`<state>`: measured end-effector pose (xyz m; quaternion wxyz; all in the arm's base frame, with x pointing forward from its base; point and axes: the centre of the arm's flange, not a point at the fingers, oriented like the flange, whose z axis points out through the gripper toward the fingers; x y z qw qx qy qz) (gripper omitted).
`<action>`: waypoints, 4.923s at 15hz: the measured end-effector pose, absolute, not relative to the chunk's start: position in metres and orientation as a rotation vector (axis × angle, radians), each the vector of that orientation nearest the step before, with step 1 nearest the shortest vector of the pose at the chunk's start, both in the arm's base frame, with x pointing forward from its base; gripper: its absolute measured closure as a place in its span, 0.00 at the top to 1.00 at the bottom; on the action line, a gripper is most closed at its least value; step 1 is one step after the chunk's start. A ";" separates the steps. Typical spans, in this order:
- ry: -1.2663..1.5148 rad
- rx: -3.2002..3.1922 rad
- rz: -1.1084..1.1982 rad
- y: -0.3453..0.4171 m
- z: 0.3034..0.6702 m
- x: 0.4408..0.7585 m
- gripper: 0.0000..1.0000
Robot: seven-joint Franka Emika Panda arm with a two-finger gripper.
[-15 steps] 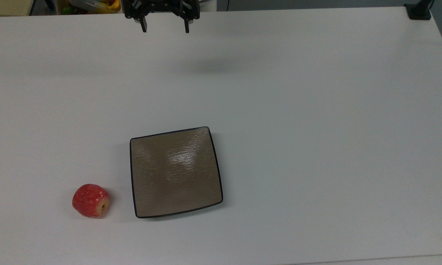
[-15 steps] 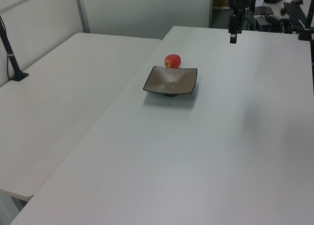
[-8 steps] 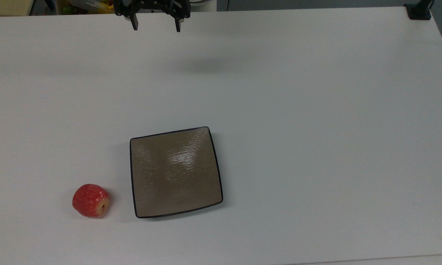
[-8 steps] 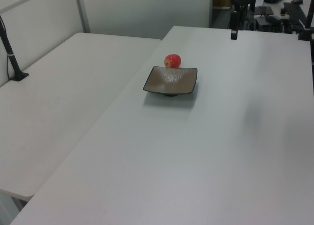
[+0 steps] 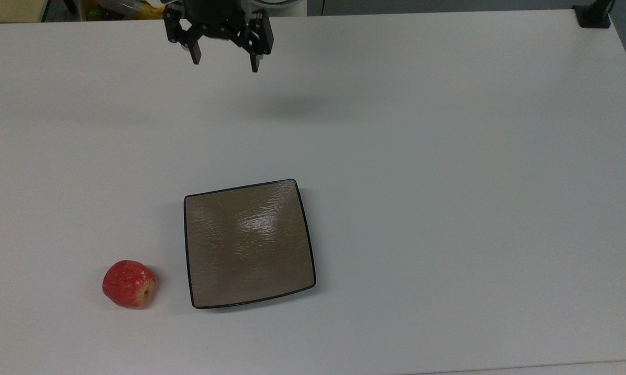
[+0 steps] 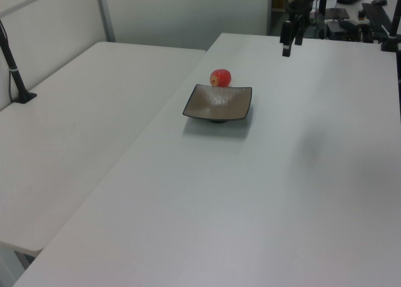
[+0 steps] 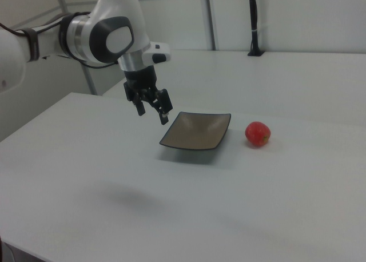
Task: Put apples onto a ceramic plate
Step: 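Move the open gripper down over the dark square plate, then move the gripper past the plate rim toward the red apple, then lower the gripper around the red apple and close it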
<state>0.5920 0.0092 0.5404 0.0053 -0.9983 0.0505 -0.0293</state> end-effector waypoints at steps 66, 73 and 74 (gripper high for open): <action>0.768 -2.943 -0.899 -0.119 0.363 0.785 1.00; 0.716 -2.936 -0.960 -0.117 0.365 0.791 1.00; 0.711 -2.940 -0.956 -0.116 0.362 0.791 1.00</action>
